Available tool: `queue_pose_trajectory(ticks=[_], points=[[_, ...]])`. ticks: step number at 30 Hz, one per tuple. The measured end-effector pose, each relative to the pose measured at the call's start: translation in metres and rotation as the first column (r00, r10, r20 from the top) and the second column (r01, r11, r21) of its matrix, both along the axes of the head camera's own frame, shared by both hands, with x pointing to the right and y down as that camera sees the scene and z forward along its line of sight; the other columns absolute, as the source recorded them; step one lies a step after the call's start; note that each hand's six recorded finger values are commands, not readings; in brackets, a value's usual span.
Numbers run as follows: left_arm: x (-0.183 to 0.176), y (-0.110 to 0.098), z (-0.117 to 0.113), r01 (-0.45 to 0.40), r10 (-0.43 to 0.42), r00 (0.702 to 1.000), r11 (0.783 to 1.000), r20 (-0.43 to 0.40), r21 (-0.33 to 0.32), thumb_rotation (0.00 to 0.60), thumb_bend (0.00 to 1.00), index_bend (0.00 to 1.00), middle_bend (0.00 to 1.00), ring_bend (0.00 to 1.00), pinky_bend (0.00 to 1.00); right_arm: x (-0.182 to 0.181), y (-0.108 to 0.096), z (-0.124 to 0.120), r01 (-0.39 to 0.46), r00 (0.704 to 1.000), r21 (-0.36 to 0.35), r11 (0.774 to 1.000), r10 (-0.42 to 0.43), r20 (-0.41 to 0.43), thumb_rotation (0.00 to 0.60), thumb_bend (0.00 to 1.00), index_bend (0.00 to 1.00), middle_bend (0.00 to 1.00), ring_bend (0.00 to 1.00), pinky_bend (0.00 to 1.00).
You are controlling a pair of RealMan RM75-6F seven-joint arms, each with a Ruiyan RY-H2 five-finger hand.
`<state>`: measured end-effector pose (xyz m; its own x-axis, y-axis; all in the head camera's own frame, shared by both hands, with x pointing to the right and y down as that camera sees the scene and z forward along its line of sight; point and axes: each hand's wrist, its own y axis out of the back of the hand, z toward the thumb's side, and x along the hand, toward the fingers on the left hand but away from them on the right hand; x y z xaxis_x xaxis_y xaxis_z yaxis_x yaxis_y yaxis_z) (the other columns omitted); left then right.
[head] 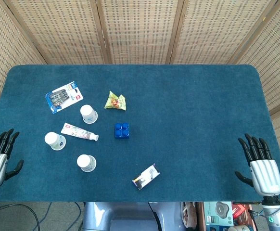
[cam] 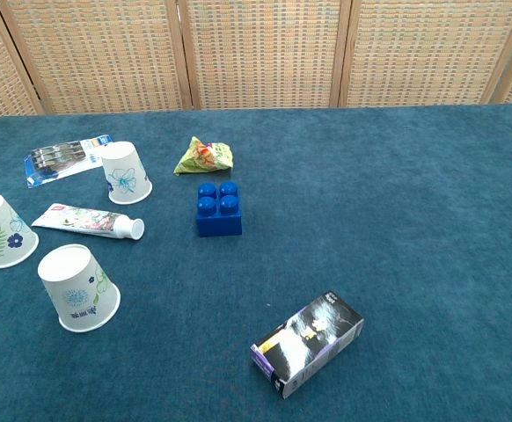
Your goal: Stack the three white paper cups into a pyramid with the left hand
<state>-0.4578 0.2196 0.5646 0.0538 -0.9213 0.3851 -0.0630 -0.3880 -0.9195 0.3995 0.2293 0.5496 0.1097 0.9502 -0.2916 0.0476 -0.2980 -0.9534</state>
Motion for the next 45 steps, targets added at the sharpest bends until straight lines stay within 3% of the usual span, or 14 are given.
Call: queue_pose_trajectory(ticks=[31,45], points=[[0.009,0.000,0.005,-0.024,0.024,1.000,0.999,0.001,-0.026,0.600,0.38,0.00,0.00,0.00,0.00,0.006,0.002,-0.003,-0.034,0.999,0.002,0.999,0.034,-0.003,0.600,0.10,0.00,0.00,0.00,0.00],[0.011,-0.003,0.013,-0.027,0.028,1.000,0.997,0.005,-0.070,0.600,0.38,0.00,0.00,0.00,0.00,0.009,0.001,-0.003,-0.047,0.999,0.003,0.999,0.047,0.003,0.600,0.10,0.00,0.00,0.00,0.00]])
